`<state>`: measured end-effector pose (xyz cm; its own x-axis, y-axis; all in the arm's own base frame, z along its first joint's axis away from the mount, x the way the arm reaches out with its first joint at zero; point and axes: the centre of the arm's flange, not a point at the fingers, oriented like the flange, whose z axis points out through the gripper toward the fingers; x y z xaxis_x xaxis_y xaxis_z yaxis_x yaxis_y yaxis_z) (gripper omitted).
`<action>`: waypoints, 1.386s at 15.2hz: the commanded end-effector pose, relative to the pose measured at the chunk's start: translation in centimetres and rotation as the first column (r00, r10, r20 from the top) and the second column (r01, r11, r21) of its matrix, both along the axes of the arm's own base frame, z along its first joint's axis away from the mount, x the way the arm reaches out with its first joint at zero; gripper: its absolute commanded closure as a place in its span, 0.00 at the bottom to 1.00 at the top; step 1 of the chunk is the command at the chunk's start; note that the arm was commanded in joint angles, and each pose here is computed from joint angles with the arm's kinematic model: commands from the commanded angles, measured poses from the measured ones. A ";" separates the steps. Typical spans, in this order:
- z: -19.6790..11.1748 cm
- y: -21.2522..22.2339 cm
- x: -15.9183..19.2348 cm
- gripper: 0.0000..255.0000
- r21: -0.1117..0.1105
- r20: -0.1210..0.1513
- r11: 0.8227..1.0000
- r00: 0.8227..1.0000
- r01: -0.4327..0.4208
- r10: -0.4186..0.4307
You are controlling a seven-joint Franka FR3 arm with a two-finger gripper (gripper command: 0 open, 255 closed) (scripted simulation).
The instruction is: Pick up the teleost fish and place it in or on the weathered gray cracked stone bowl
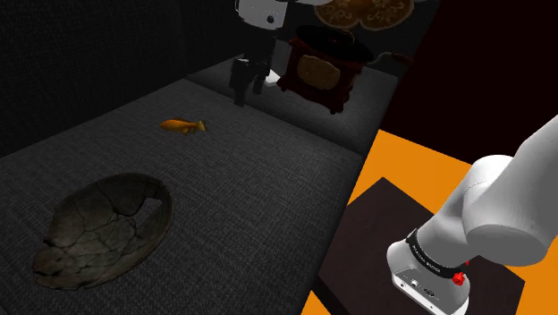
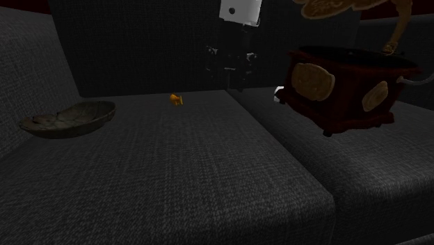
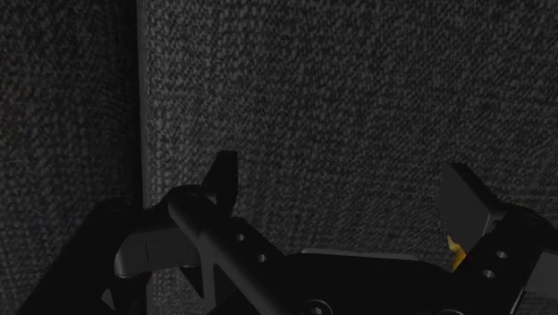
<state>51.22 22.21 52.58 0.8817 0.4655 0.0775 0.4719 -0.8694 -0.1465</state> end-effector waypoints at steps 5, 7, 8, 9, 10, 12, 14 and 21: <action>-0.8 7.1 2.4 0.00 0.024 0.018 0.991 0.991 -0.134 0.134; -0.9 9.5 3.1 0.00 0.033 0.031 0.983 0.984 -0.178 0.177; -0.9 10.7 3.4 0.00 0.037 0.037 0.979 0.979 -0.200 0.198; -1.0 11.9 3.6 0.00 0.041 0.044 0.974 0.975 -0.221 0.219; -1.0 13.1 3.9 0.00 0.045 0.050 0.969 0.969 -0.243 0.240; -1.5 14.2 4.0 0.00 0.048 0.056 0.964 0.965 -0.260 0.258; -2.6 14.5 4.0 0.00 0.048 0.056 0.964 0.965 -0.260 0.258; -4.9 15.0 4.0 0.00 0.048 0.056 0.964 0.965 -0.260 0.258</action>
<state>55.20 37.16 47.75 0.7261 0.6714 0.1486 0.6876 -0.7078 -0.1617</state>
